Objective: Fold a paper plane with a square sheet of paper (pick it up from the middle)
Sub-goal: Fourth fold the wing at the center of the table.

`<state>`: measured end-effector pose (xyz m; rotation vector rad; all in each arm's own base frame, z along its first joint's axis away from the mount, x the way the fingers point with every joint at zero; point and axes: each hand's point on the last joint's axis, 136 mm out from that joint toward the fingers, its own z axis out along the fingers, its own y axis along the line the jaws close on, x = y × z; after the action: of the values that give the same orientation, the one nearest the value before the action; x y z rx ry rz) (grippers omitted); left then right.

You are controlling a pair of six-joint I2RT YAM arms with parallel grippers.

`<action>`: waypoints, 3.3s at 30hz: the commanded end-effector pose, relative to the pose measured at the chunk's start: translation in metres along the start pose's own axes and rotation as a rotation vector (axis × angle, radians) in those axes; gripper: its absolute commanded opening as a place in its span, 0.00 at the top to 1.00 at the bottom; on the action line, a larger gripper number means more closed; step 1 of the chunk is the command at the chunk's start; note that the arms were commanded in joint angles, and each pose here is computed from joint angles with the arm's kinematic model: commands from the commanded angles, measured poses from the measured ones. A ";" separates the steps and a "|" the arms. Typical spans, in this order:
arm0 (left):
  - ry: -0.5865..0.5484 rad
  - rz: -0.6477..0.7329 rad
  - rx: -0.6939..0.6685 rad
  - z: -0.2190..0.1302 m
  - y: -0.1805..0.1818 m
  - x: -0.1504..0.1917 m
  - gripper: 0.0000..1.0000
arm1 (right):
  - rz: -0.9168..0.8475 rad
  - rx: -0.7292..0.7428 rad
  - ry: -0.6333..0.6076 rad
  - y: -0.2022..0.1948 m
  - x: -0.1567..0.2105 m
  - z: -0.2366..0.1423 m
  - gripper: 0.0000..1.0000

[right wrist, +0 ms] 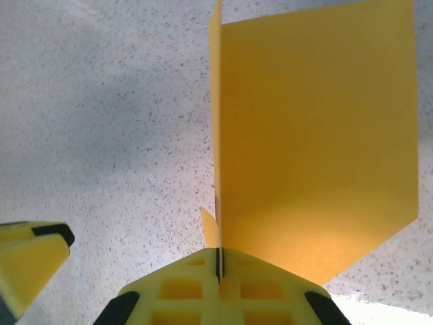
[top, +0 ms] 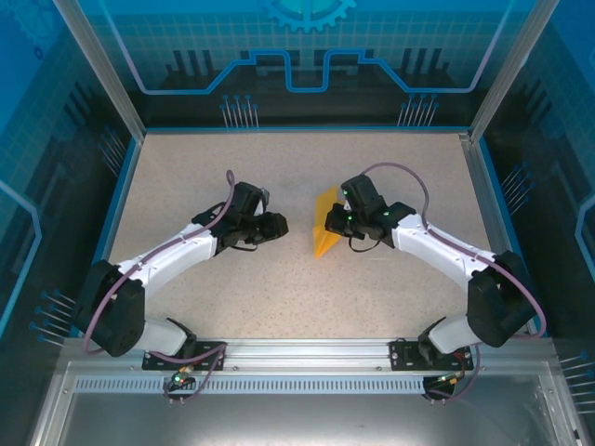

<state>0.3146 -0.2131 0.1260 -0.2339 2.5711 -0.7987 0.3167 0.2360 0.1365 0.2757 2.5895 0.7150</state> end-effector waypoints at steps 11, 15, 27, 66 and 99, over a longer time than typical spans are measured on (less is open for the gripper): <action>-0.023 0.382 0.191 0.039 -0.033 0.028 0.51 | 0.410 0.165 -0.043 -0.034 0.017 0.044 0.98; 0.002 0.382 0.182 0.052 -0.030 0.033 0.48 | 0.509 0.217 -0.014 -0.049 0.031 0.052 1.00; -0.031 0.530 0.294 0.067 -0.031 0.052 0.16 | 0.614 0.269 0.087 -0.054 0.047 0.058 1.00; -0.085 0.848 0.259 0.101 -0.019 0.084 0.83 | 0.609 0.184 0.235 -0.033 0.032 0.059 0.65; 0.022 0.250 0.364 0.088 -0.021 0.075 0.86 | 0.047 -0.243 0.263 -0.031 0.049 0.062 0.44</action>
<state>0.2904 -0.2948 0.0380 0.2513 2.3569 -1.0754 0.2982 0.2400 0.0547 0.2626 2.7144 1.0953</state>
